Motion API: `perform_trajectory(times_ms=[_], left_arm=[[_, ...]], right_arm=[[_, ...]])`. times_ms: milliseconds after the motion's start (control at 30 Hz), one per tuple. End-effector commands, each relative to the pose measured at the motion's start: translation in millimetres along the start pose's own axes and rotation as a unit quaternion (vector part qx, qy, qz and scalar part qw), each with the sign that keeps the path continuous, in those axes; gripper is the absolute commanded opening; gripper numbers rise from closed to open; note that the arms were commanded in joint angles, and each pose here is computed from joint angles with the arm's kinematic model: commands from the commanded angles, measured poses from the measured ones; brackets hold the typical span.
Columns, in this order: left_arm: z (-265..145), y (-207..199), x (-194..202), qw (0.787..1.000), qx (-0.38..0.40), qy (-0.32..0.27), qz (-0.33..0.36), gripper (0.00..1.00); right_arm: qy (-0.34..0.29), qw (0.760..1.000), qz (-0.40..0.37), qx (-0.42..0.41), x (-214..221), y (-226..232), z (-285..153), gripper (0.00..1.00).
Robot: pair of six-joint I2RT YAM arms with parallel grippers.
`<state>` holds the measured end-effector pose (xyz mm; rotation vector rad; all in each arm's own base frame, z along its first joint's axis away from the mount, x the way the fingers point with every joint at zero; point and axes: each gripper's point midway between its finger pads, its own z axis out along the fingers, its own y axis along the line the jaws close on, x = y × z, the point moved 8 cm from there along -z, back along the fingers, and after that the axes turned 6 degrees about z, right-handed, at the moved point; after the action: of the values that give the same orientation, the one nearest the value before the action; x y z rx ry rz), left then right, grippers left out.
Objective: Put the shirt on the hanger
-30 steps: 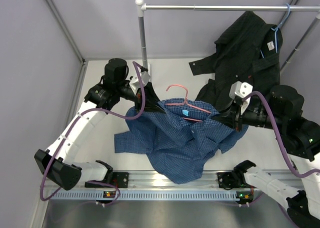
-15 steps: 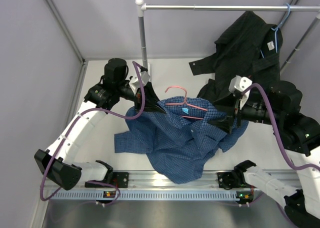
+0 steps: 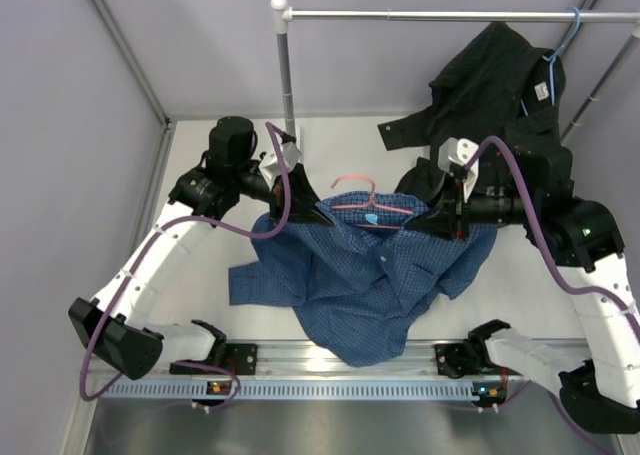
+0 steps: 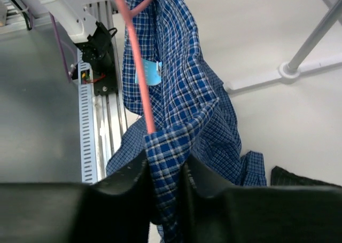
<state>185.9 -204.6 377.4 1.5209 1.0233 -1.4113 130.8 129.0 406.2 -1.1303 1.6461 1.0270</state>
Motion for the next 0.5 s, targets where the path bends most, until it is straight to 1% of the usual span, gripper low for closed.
perform_trajectory(times_ms=[0, 33, 167, 300, 367, 433, 467], left_arm=[[0.7, -25.5, -20.8, 0.991, 0.116, -0.050, 0.051, 0.00], [0.8, -25.2, -20.8, 0.991, 0.116, -0.050, 0.050, 0.00], [0.7, -23.3, -20.8, 0.991, 0.115, -0.050, 0.052, 0.00], [1.0, -22.4, -23.8, 0.991, 0.116, -0.050, 0.053, 0.00], [0.9, -21.0, -28.8, 0.991, 0.111, -0.049, 0.061, 0.00], [0.7, -15.8, -32.4, 0.993, 0.089, -0.040, 0.064, 0.19], [0.7, -15.0, -38.4, 0.993, 0.081, -0.038, 0.072, 0.23]], right_arm=[[-0.024, 0.999, -0.049, -0.002, -4.5, 12.6, -12.9, 0.17], [-0.025, 0.998, -0.053, 0.002, -3.3, 13.2, -13.9, 0.12], [-0.030, 0.997, -0.065, 0.015, -2.3, 16.3, -18.2, 0.00], [-0.044, 0.995, -0.077, 0.043, -4.3, 13.3, -20.2, 0.00], [-0.065, 0.992, -0.085, 0.068, -6.6, 12.7, -22.6, 0.00], [-0.079, 0.990, -0.080, 0.084, -3.9, 11.2, -22.5, 0.00], [-0.100, 0.985, -0.096, 0.104, -9.0, 13.0, -27.6, 0.00]])
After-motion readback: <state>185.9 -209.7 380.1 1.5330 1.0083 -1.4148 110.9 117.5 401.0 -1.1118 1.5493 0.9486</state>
